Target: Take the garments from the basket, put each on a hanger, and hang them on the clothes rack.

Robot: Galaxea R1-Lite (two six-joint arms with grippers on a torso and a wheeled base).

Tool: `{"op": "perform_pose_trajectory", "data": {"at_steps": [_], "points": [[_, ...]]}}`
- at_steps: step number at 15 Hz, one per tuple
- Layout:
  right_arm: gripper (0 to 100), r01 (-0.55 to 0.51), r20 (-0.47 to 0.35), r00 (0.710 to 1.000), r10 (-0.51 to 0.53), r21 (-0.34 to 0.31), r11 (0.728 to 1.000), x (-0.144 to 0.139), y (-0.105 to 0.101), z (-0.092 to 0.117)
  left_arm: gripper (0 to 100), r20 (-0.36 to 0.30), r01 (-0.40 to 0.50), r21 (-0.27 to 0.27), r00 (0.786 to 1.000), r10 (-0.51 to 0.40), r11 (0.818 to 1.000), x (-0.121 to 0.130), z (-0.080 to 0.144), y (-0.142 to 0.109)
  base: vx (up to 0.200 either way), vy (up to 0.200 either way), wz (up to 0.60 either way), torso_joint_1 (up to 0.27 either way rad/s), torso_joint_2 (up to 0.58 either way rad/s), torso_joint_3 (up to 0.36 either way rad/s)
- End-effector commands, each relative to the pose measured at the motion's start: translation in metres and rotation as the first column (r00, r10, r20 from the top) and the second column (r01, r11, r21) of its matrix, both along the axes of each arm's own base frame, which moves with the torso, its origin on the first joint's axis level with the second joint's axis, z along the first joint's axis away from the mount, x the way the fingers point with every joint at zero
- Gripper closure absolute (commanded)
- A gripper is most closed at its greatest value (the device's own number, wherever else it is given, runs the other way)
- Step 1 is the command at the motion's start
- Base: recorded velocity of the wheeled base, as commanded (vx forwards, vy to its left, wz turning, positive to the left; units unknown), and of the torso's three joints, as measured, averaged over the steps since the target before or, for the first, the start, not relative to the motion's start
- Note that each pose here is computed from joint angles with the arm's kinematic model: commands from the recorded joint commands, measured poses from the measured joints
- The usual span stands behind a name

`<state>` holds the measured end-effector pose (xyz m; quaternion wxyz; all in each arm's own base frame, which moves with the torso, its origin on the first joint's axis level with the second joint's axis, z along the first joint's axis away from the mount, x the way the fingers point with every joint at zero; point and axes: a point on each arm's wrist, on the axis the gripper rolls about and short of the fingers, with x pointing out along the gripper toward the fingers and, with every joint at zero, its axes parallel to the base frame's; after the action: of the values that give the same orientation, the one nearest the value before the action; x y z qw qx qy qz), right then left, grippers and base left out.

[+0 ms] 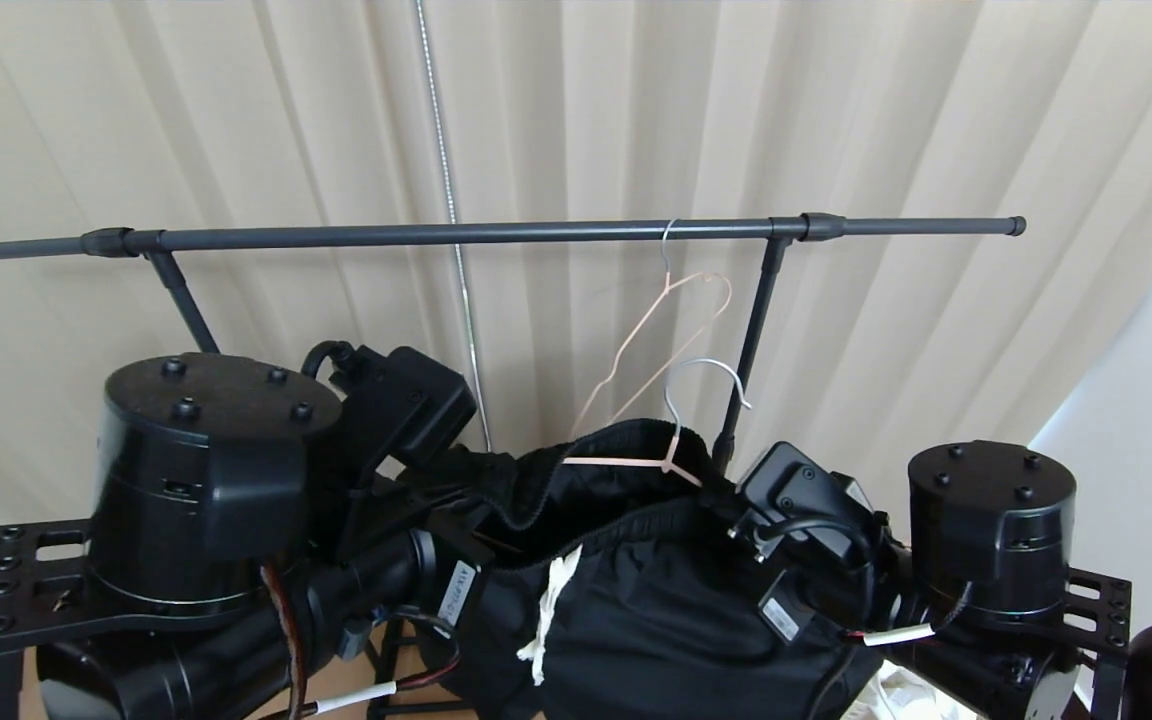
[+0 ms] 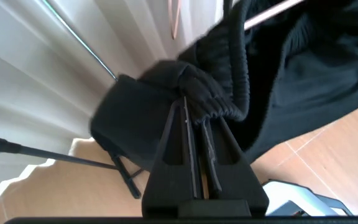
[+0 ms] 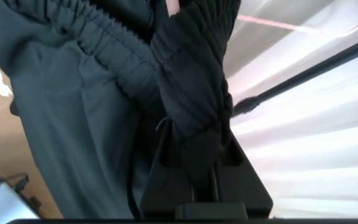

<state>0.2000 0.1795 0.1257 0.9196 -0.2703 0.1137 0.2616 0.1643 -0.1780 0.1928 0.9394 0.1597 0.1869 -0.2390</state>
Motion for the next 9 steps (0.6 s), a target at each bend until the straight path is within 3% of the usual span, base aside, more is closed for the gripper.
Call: {"op": "perform_pose_trajectory", "data": {"at_steps": [1, 9], "points": [[100, -0.001, 0.016, 1.0, 0.001, 0.017, 1.0, 0.0, 0.001, 0.002, 100, -0.033, -0.011, -0.004, 0.999, 0.011, 1.0, 0.003, -0.008, -0.005, 0.0, 0.0, 0.0, 0.0, 0.0, 0.0], [100, 0.009, 0.02, 1.0, -0.01, 0.079, 0.997, 0.003, 0.003, 0.009, 100, -0.133, -0.008, -0.042, 0.991, 0.002, 0.999, -0.001, -0.026, -0.013, 0.0, 0.0, 0.0, 0.0, 0.0, 0.0]]}}
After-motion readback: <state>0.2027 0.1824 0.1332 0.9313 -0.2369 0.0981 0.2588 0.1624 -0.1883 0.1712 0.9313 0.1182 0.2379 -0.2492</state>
